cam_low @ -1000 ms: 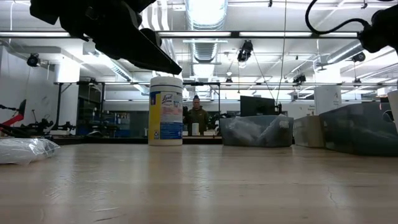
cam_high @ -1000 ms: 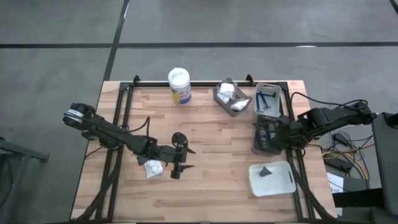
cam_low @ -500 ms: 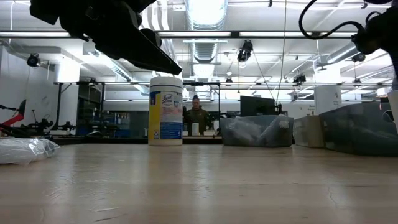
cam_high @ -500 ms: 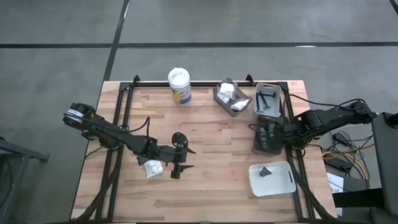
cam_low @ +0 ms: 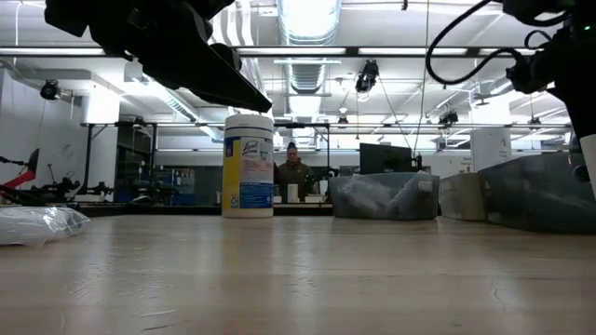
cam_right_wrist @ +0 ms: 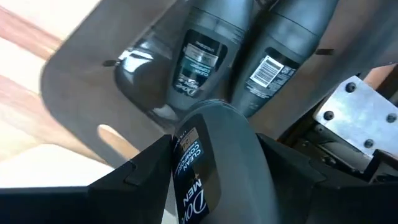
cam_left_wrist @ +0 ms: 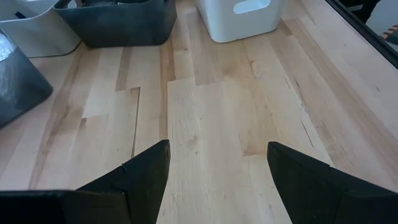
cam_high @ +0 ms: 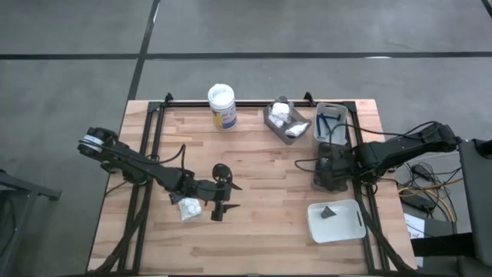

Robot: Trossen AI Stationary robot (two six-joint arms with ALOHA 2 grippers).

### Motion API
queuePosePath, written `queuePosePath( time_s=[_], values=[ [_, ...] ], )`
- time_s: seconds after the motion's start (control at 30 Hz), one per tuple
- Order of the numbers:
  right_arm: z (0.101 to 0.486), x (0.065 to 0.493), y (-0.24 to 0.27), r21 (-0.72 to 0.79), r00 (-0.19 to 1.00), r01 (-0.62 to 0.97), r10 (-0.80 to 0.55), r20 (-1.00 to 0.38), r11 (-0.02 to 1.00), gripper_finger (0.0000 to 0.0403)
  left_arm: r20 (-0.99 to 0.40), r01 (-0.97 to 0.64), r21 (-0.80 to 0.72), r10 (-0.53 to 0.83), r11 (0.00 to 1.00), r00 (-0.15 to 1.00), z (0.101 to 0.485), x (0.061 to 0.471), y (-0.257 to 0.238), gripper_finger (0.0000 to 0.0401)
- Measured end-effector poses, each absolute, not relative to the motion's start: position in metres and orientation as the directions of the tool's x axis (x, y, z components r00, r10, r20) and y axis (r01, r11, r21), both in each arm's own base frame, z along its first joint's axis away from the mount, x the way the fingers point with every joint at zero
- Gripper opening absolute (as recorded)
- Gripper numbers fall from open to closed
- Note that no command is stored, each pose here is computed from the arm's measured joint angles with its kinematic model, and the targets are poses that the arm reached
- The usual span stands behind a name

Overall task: Pick & Place Travel size toiletries
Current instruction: Put the gray deodorant into the bottom black bin

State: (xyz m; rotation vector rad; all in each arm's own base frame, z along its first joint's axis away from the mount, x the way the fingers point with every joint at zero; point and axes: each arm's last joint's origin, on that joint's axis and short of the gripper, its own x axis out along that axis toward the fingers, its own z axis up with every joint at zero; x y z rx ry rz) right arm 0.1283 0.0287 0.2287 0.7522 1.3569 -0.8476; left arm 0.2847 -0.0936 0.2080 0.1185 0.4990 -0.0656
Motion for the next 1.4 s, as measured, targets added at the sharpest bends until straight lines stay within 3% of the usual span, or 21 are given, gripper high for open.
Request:
queuePosePath(
  time_s=[0.47, 1.13, 1.4],
  values=[
    [0.211, 0.138, 0.030, -0.136, -0.071, 0.851, -0.145, -0.987, 0.507, 0.0209, -0.503, 0.077, 0.074, -0.029, 0.994, 0.864, 0.198, 0.280, -0.092, 0.0273],
    [0.214, 0.140, 0.030, -0.074, -0.002, 0.858, -0.140, -0.990, 0.509, 0.0303, -0.502, 0.088, 0.067, -0.043, 0.994, 0.864, 0.199, 0.280, -0.093, 0.0273],
    [0.218, 0.142, 0.030, -0.056, 0.030, 0.803, -0.134, -0.991, 0.593, 0.0323, -0.532, 0.082, 0.042, -0.047, 0.996, 0.846, 0.198, 0.275, -0.094, 0.0273]
  ],
)
